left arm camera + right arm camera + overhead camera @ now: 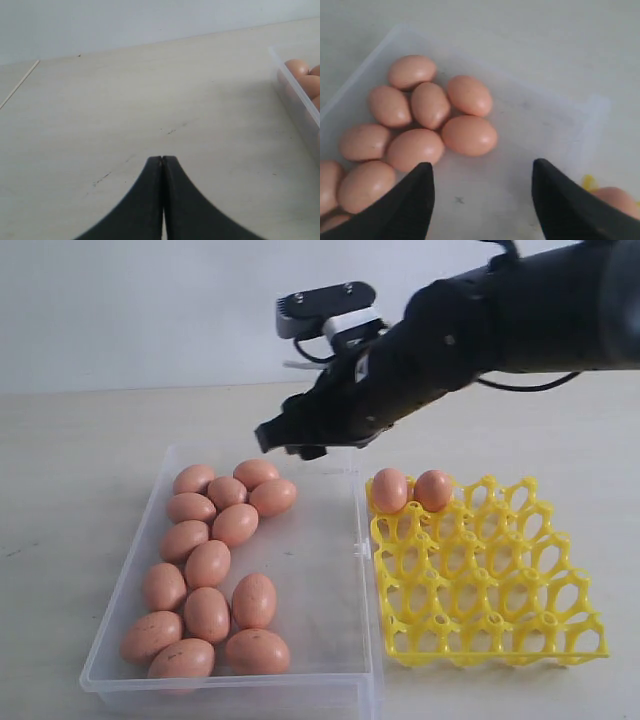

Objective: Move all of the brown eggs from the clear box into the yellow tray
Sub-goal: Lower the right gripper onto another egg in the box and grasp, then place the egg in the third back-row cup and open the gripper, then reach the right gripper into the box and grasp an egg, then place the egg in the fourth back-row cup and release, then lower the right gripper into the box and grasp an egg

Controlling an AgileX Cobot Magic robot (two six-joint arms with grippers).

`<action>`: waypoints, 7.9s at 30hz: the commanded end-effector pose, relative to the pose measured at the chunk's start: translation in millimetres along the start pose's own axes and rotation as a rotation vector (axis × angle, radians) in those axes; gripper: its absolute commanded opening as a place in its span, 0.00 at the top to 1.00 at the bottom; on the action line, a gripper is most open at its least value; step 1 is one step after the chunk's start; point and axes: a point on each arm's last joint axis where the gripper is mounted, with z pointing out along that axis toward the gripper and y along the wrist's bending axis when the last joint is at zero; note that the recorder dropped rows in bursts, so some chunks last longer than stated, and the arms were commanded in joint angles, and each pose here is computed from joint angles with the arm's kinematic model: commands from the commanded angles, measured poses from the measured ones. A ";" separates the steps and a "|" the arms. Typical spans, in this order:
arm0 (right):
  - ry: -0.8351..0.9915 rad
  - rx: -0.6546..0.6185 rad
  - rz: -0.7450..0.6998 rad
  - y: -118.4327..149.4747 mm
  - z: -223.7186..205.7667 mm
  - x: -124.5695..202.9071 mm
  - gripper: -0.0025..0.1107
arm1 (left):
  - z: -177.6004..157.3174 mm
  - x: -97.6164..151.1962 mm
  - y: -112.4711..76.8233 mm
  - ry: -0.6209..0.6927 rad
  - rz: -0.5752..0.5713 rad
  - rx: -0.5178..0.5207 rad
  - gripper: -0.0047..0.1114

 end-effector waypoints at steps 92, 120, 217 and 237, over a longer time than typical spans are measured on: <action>0.114 0.292 -0.189 -152.4 18.0 87.1 0.46 | -0.9 -2.3 -0.1 -0.019 -0.006 0.005 0.96; 0.013 -0.122 -0.004 12.7 -20.1 -2.1 0.97 | -0.9 -2.3 -0.1 -0.019 -0.006 0.005 0.96; -0.247 0.345 0.236 -164.0 -2.9 131.4 0.38 | -0.9 -2.3 -0.1 -0.019 -0.006 0.005 0.96; -0.059 0.039 -0.135 -8.0 -50.0 -7.6 0.94 | -0.9 -2.3 -0.1 -0.019 -0.006 0.005 0.96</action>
